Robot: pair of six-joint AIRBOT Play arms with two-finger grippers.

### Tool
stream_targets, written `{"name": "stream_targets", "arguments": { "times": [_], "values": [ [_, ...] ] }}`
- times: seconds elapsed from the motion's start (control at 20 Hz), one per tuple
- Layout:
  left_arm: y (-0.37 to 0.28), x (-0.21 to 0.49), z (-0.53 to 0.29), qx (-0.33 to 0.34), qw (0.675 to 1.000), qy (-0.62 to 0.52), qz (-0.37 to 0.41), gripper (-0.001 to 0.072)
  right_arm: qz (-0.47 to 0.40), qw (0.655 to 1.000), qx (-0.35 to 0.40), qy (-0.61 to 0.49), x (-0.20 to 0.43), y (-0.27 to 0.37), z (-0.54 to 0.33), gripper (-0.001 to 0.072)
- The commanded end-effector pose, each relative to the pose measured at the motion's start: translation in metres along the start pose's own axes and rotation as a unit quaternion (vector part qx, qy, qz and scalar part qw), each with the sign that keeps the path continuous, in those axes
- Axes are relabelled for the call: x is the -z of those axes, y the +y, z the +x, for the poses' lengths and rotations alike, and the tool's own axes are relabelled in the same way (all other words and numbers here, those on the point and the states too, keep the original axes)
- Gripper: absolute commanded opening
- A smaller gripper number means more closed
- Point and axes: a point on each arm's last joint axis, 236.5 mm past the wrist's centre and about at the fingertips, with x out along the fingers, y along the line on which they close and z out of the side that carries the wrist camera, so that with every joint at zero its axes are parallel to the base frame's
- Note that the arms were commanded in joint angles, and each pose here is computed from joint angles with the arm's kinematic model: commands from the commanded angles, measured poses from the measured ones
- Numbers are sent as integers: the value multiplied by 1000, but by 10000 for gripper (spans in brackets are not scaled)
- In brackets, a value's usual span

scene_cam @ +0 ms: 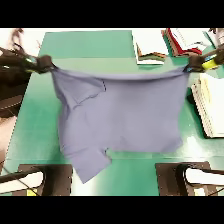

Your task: Fold the shirts.

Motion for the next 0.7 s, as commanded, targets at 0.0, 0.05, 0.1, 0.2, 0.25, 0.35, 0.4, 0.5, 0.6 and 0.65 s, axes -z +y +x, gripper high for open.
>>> {"name": "stream_targets", "arguments": {
  "times": [0.0,0.05,0.1,0.2,0.25,0.35,0.4,0.5,0.6,0.65],
  "values": [
    [38,14,73,-16,999,30,-37,24,30,998,-7,46,-3,-21,74,18],
    [41,9,81,-16,999,29,-37,24,30,999,-7,43,-11,-25,81,18],
    [42,3,84,-15,999,27,-35,24,28,999,-6,40,-19,-27,85,18],
    [42,-7,81,-16,999,20,-28,24,22,999,-6,35,-31,-28,84,18],
    [41,-4,79,-14,999,29,-22,25,19,999,-6,38,-31,-27,83,18],
    [42,22,75,-13,996,84,-16,25,6,998,-4,60,-17,-28,81,17],
    [47,39,73,-22,993,119,-9,25,5,997,8,72,-5,-33,81,18],
    [55,72,74,-29,984,173,-14,25,10,995,23,92,19,-41,86,18],
    [59,99,81,-27,979,202,-29,25,18,994,24,107,41,-43,95,18],
    [61,110,85,-25,976,211,-39,25,23,993,24,110,50,-44,100,19]
  ]
}}
